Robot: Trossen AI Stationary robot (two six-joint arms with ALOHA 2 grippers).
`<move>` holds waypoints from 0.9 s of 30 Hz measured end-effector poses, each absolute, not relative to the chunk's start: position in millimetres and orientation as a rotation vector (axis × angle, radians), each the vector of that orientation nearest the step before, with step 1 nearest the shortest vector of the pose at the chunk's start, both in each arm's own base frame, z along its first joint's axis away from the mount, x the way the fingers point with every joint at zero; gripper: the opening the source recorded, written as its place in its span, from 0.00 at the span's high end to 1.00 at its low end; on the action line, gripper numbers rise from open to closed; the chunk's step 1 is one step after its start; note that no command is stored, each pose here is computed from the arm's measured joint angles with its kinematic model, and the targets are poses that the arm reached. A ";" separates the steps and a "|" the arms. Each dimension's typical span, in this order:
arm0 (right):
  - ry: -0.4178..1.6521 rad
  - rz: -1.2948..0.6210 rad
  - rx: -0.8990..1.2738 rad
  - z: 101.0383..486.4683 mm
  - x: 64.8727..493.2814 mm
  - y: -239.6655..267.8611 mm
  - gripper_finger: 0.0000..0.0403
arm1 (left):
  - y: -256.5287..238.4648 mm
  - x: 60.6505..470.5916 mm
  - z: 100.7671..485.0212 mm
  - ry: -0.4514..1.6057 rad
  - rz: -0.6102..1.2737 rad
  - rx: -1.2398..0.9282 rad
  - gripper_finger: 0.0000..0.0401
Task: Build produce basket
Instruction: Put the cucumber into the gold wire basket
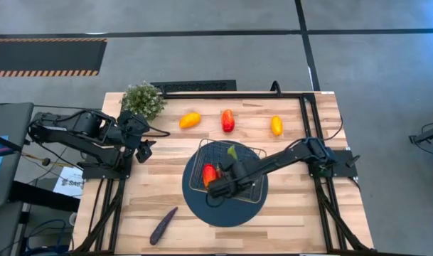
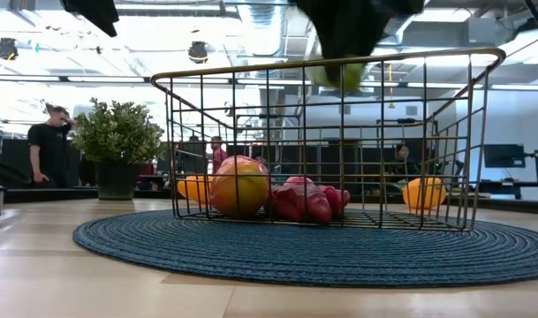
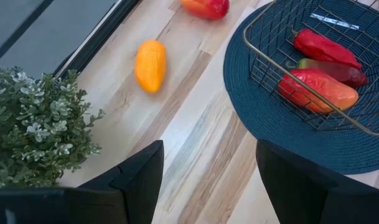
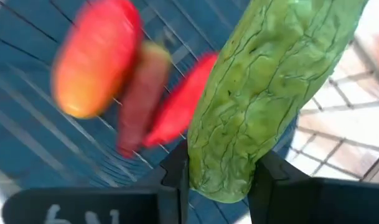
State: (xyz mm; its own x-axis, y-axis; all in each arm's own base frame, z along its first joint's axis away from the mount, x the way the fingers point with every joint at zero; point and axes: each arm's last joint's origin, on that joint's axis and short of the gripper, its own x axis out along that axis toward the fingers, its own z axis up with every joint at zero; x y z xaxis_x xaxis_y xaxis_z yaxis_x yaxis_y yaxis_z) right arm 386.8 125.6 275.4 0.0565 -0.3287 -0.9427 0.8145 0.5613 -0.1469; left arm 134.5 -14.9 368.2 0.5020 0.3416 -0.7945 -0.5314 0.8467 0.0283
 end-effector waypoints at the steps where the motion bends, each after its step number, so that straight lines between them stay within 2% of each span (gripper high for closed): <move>1: 1.260 -0.926 0.491 268.8 385.8 125.6 0.73 | -14.8 134.6 368.1 0.902 0.533 -0.232 0.40; 7: 1.379 -0.881 0.502 243.1 382.9 128.3 0.73 | -14.8 134.5 368.1 0.904 0.531 -0.227 0.40; 14: 1.406 -0.839 0.468 243.3 384.9 119.4 0.73 | -14.8 134.0 367.9 0.910 0.531 -0.222 0.40; 20: 1.331 -0.847 0.433 282.7 368.8 96.6 0.73 | -14.6 133.4 367.6 0.915 0.532 -0.219 0.40; 27: 1.028 -0.850 0.491 361.4 318.2 86.8 0.73 | -14.3 131.8 366.8 0.932 0.537 -0.211 0.40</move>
